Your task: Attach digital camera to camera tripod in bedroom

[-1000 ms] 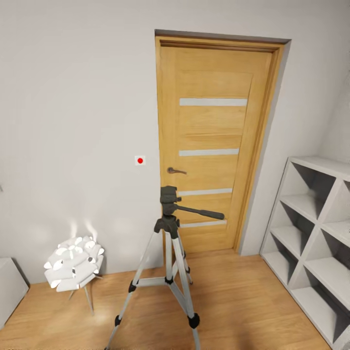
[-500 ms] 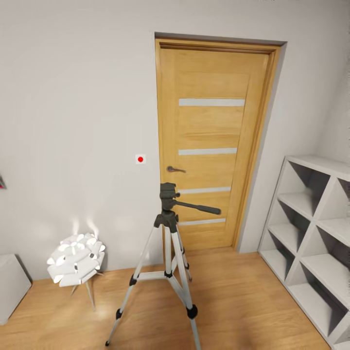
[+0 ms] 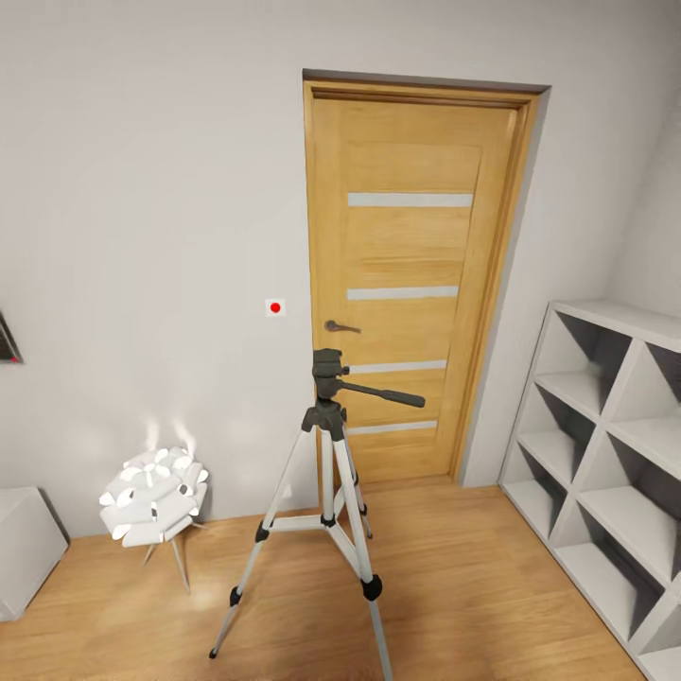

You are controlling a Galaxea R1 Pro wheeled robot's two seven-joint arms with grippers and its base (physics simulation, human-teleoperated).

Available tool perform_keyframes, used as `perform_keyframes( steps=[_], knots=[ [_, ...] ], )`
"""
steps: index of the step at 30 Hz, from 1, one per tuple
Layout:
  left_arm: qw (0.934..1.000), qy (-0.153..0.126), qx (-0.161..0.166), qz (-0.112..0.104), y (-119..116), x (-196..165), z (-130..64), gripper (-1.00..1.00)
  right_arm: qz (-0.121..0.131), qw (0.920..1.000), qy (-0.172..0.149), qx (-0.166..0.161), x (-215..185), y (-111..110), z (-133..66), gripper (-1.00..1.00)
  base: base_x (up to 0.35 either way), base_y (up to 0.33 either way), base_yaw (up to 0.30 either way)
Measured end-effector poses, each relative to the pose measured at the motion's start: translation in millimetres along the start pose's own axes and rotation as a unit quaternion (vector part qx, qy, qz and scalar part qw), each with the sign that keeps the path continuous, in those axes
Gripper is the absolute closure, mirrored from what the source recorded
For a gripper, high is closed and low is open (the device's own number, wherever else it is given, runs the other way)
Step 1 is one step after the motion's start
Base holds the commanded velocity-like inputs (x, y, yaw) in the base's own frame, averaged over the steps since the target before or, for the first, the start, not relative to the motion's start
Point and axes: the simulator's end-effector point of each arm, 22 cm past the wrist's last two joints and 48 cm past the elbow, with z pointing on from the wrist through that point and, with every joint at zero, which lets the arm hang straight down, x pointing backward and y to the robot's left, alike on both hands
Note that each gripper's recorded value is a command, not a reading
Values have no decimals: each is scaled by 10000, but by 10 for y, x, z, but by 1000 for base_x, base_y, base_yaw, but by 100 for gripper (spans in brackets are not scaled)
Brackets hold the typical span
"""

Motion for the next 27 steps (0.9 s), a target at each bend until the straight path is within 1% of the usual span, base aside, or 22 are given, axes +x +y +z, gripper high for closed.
perform_keyframes(
  steps=[14,27],
  knots=[
    [10000,0,-8,-19,4,0,0,100,8,10000,2,-31,-1,49,4,-100,0,0,0],
    [10000,62,-53,-31,38,50,9,100,-55,10000,64,-16,54,10,12,-100,0,0,0]
  ],
)
